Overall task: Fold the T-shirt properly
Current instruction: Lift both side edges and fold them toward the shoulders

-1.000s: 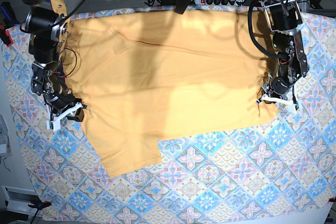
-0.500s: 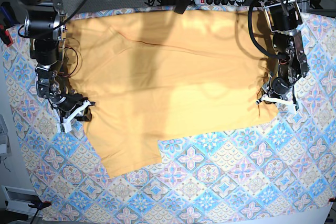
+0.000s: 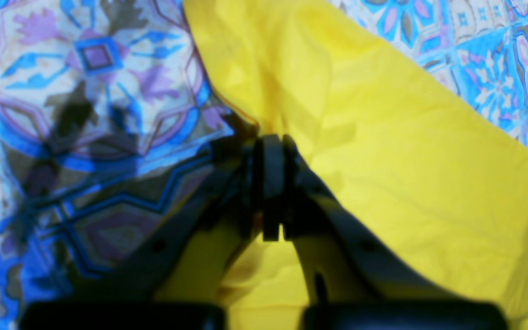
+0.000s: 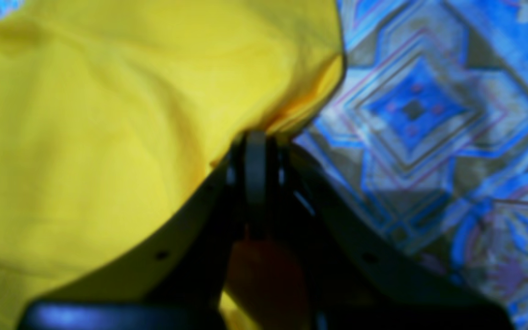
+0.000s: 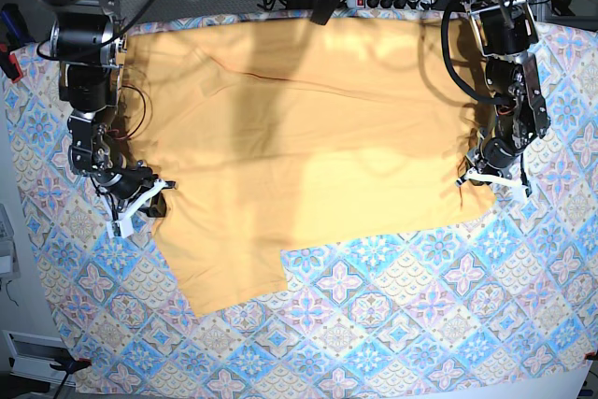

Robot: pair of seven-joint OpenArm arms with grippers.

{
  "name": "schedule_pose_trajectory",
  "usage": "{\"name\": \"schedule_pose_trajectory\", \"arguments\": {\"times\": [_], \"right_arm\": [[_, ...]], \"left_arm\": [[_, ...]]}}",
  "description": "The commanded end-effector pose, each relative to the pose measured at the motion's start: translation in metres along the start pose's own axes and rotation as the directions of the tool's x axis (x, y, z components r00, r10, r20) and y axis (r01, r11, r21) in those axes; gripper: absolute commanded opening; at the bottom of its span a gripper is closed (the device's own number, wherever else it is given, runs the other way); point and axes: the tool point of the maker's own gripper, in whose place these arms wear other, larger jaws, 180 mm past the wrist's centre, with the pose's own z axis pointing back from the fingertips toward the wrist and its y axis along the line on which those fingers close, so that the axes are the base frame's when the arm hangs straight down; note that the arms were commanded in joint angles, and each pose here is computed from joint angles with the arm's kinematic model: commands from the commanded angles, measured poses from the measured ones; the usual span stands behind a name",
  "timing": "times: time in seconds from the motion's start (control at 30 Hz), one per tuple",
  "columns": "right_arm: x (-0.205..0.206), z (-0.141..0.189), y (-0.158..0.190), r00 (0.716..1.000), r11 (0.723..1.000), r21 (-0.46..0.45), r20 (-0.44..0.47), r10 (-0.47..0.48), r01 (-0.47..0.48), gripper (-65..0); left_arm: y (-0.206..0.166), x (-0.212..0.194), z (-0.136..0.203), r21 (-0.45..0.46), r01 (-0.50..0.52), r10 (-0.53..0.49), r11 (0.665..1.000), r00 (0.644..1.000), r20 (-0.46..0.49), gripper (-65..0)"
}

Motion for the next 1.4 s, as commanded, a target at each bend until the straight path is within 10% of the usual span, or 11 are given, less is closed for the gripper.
{"name": "schedule_pose_trajectory", "arguments": {"times": [0.0,1.37], "right_arm": [[0.021,0.008,-0.014,0.999,1.000,-0.020,0.052,0.005,-0.004,-64.6],[0.055,0.077,-0.013,0.973,0.986,-0.066,0.164,0.161,-0.152,-64.6]], "left_arm": [[-0.005,0.020,0.003,-0.016,0.007,-0.006,1.000,0.999,0.049,-65.0],[-0.004,0.035,0.082,-0.008,0.159,-0.154,0.987,0.965,0.213,-65.0]]}}
